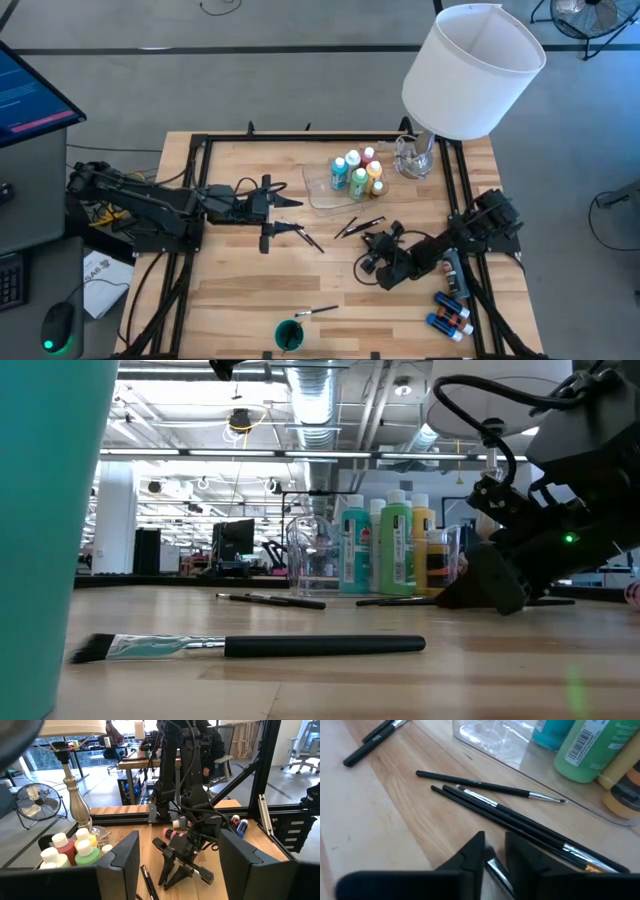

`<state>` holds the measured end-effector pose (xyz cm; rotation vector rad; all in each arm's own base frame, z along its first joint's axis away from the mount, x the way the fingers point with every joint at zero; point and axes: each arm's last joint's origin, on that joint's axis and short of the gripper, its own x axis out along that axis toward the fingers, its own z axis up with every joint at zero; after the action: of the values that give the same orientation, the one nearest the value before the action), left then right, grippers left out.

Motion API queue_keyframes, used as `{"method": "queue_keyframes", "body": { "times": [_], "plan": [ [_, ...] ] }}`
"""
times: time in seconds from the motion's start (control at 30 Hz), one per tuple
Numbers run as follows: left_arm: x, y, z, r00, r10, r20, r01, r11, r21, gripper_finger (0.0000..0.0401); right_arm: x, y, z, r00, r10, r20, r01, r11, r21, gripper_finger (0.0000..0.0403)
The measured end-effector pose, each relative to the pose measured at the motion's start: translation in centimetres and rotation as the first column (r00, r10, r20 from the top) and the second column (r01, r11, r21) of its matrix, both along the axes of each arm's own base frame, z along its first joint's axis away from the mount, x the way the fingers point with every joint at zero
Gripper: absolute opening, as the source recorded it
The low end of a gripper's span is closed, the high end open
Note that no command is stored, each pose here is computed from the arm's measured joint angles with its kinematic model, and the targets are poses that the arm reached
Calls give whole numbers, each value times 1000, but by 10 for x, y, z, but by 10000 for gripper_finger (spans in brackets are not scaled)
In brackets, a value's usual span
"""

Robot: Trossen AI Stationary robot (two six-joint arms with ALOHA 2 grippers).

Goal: Pick & Place Paint Supplies
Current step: Put the silver paintbrush into the green cup

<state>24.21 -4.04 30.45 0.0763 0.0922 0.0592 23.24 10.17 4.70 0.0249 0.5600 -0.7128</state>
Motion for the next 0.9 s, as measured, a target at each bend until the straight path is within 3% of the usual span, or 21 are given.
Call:
{"method": "queue_keyframes", "body": {
  "times": [0.2,0.53,0.67,0.9],
  "plan": [
    [0,0,0,1000,0,2,0,1000,-1,163,0,-3,0,1000,-18,-5,18,1000,-1,7],
    [0,0,0,1000,0,4,0,1000,-1,163,7,-9,8,998,-51,24,49,995,83,1],
    [0,0,0,1000,0,4,0,1000,-1,163,8,0,26,999,18,38,-23,993,116,0],
    [0,0,0,1000,0,2,0,1000,-1,163,10,15,73,972,83,222,-92,995,34,0]
  ]
}}
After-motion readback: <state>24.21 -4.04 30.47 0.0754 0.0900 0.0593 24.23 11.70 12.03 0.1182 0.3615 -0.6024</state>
